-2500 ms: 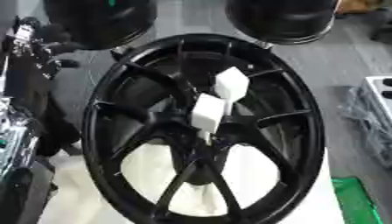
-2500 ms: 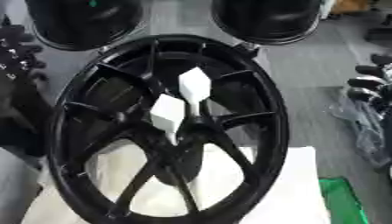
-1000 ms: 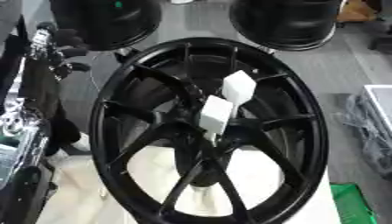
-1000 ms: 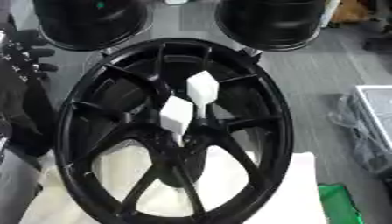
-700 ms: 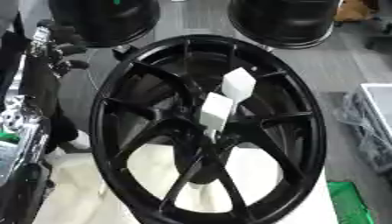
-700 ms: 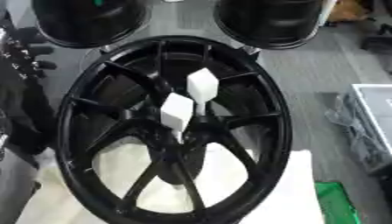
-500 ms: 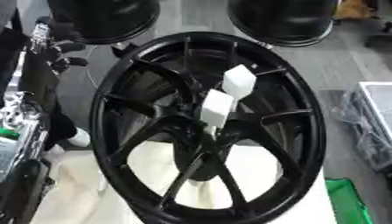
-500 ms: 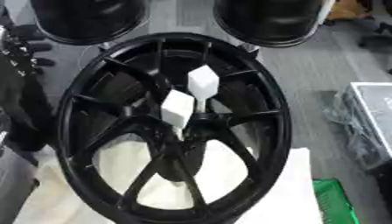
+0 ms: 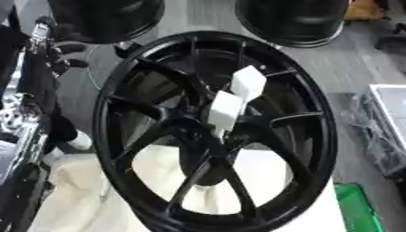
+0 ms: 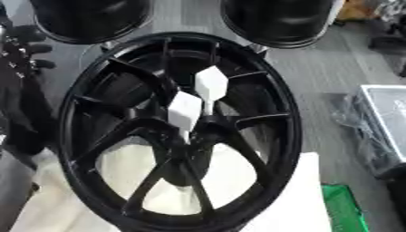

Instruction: Pull the pin out of the wheel hub.

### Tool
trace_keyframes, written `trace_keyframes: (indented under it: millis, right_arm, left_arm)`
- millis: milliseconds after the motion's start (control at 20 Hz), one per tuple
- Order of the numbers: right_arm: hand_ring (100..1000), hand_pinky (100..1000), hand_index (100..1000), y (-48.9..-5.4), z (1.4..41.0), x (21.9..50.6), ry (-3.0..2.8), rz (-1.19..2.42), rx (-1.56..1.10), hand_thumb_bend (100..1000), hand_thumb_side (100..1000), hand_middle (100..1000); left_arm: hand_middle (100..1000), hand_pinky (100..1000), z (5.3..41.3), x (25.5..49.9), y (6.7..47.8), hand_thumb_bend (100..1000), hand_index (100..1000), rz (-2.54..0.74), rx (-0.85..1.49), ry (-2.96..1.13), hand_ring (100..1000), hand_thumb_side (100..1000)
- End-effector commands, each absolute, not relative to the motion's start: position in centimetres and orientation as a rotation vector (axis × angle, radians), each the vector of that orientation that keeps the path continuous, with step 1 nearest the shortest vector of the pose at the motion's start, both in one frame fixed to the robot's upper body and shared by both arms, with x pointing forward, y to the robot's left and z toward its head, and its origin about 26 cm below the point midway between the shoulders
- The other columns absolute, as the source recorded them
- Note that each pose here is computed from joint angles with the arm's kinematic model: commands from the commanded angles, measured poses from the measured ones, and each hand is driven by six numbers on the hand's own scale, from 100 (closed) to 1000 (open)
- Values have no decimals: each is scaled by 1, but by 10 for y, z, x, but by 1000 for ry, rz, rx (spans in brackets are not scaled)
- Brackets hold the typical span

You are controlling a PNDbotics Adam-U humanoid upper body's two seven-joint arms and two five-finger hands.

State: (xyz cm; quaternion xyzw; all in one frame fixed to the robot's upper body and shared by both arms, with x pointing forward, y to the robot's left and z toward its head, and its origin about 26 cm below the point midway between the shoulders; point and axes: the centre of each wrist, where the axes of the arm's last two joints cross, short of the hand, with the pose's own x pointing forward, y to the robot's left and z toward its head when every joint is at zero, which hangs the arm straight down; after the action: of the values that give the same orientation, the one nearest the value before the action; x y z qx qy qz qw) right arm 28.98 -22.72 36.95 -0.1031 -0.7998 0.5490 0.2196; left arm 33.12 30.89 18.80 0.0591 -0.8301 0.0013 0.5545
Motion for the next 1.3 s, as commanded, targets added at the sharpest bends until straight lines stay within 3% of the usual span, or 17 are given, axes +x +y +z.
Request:
trace_keyframes:
  millis: [50, 300, 450, 1300]
  right_arm:
    - [825, 855, 877, -224, 370, 286, -2107, 1700, -339, 100, 513, 789]
    - [843, 864, 902, -216, 360, 288, -1895, 1924, -302, 100, 685, 821]
    - [862, 869, 914, -211, 357, 289, -1813, 2012, -262, 100, 712, 836]
    - [883, 874, 931, -182, 344, 291, -1733, 2070, -205, 100, 649, 858]
  left_arm:
    - [654, 586, 199, 330, 315, 100, 733, -4, 163, -1988, 693, 814]
    - [653, 587, 199, 330, 316, 100, 733, 6, 156, -1985, 693, 814]
    - [653, 587, 199, 330, 317, 100, 733, 9, 158, -1985, 693, 814]
    - [653, 588, 199, 330, 317, 100, 732, 17, 151, -1992, 693, 811]
